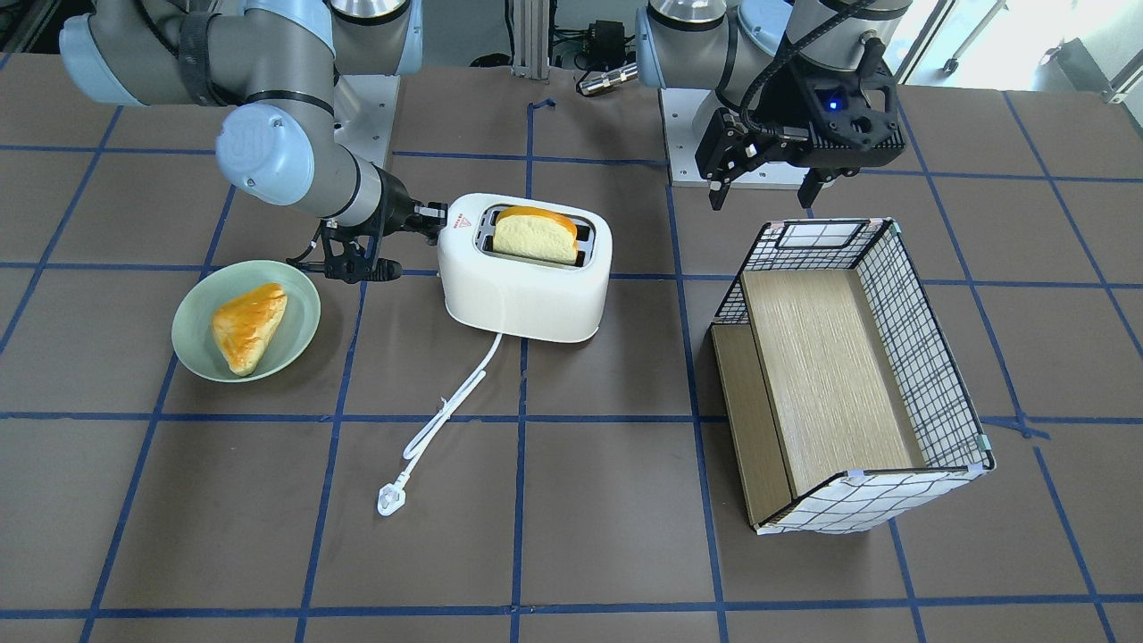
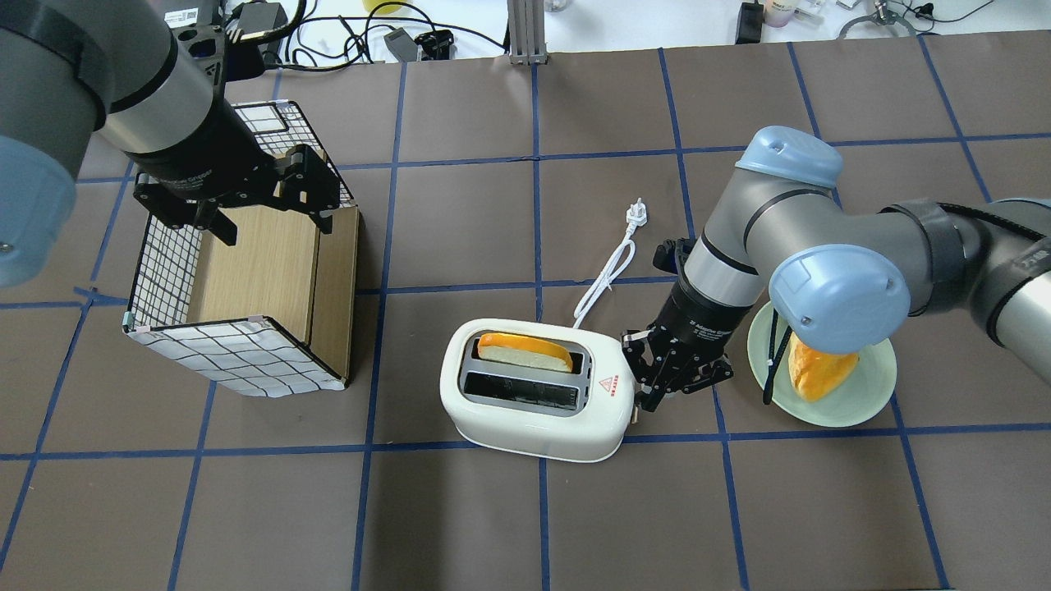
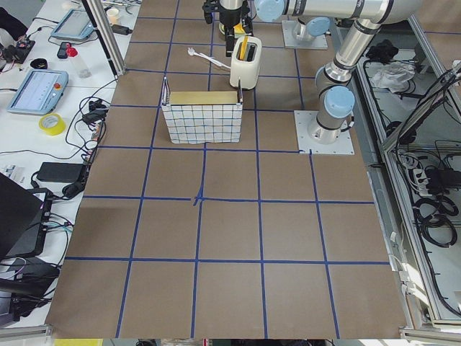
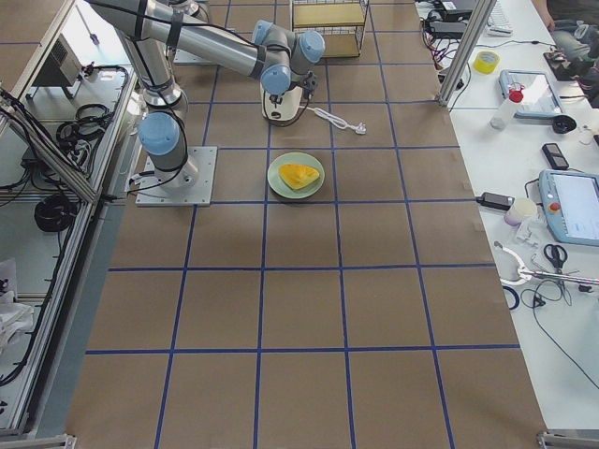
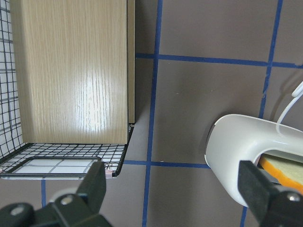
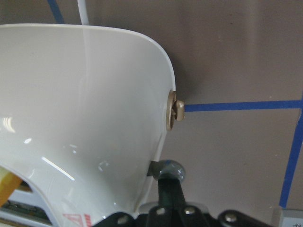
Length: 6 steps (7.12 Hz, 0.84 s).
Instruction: Press toaster with right arm
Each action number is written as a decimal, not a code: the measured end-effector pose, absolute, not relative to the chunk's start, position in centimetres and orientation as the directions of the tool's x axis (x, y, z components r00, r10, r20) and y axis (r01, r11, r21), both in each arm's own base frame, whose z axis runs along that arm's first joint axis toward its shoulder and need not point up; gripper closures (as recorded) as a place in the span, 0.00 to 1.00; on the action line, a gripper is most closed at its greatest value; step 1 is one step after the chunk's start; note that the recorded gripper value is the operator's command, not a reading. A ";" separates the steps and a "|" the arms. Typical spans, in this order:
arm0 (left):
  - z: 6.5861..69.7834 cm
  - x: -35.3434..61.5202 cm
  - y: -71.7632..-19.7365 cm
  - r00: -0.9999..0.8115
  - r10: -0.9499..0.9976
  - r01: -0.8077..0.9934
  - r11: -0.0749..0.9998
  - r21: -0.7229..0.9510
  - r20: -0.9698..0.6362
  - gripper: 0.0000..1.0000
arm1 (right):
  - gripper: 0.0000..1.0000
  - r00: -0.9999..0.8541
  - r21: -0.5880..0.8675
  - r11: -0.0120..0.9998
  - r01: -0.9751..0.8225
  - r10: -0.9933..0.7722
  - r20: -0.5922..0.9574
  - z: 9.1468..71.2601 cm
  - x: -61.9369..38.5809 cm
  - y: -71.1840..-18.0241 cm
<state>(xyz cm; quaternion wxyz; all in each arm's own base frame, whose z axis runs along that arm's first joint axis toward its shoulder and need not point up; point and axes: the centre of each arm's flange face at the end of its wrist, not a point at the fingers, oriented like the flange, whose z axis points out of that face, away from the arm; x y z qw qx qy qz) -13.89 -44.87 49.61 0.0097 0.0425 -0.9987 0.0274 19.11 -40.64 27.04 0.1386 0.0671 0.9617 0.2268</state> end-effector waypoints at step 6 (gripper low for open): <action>49.6 -13.9 -44.9 -0.996 -0.084 -0.085 0.995 -0.054 0.022 0.00 | 0.00 -0.957 0.394 0.911 0.117 0.210 -0.202 29.8 18.8 -42.1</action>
